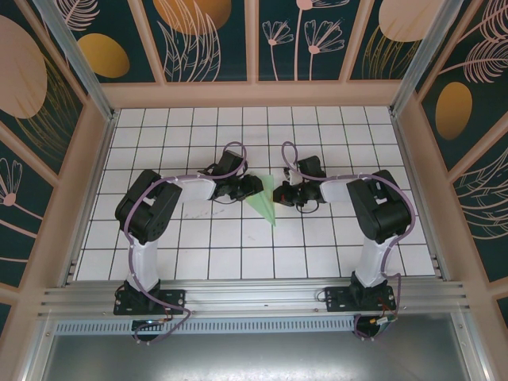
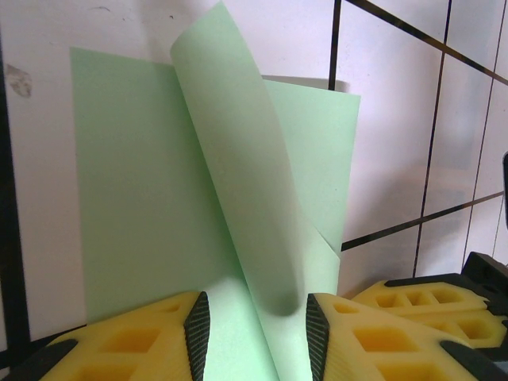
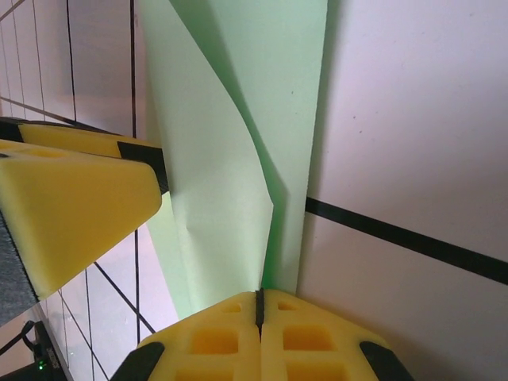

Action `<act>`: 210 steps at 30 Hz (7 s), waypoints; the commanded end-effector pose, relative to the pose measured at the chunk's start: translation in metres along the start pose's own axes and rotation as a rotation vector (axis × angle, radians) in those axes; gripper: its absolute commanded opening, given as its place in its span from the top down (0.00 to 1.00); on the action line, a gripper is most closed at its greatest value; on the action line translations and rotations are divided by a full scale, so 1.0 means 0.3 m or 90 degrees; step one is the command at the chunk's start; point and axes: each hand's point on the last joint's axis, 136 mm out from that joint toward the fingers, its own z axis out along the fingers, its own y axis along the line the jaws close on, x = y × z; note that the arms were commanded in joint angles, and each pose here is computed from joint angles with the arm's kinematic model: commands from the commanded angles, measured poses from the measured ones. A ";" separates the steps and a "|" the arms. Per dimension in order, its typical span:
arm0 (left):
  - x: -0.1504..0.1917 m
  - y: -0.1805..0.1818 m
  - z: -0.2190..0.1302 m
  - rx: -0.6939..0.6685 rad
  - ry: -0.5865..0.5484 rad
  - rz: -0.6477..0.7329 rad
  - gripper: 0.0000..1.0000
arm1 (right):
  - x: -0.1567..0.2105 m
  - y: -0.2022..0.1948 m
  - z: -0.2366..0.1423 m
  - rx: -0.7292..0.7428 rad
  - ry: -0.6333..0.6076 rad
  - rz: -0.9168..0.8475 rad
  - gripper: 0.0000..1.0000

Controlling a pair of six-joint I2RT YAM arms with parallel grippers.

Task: Fold a paper plane with a square sheet of paper (fold left side to right side)
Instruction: Fourth fold the wing at the center of the table.

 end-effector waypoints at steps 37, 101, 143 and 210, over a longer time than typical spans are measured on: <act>-0.059 -0.164 -0.107 0.045 -0.029 0.071 0.63 | 0.045 -0.104 0.002 0.095 0.036 0.011 1.00; 0.123 0.146 0.081 -0.101 0.070 0.017 0.74 | 0.078 0.202 -0.150 -0.104 0.044 -0.039 0.90; 0.109 0.140 0.076 -0.109 0.066 0.028 0.74 | 0.258 0.038 -0.004 0.007 0.171 -0.007 0.91; 0.093 0.134 0.071 -0.117 0.059 0.032 0.74 | 0.248 0.164 -0.144 -0.086 0.122 -0.020 1.00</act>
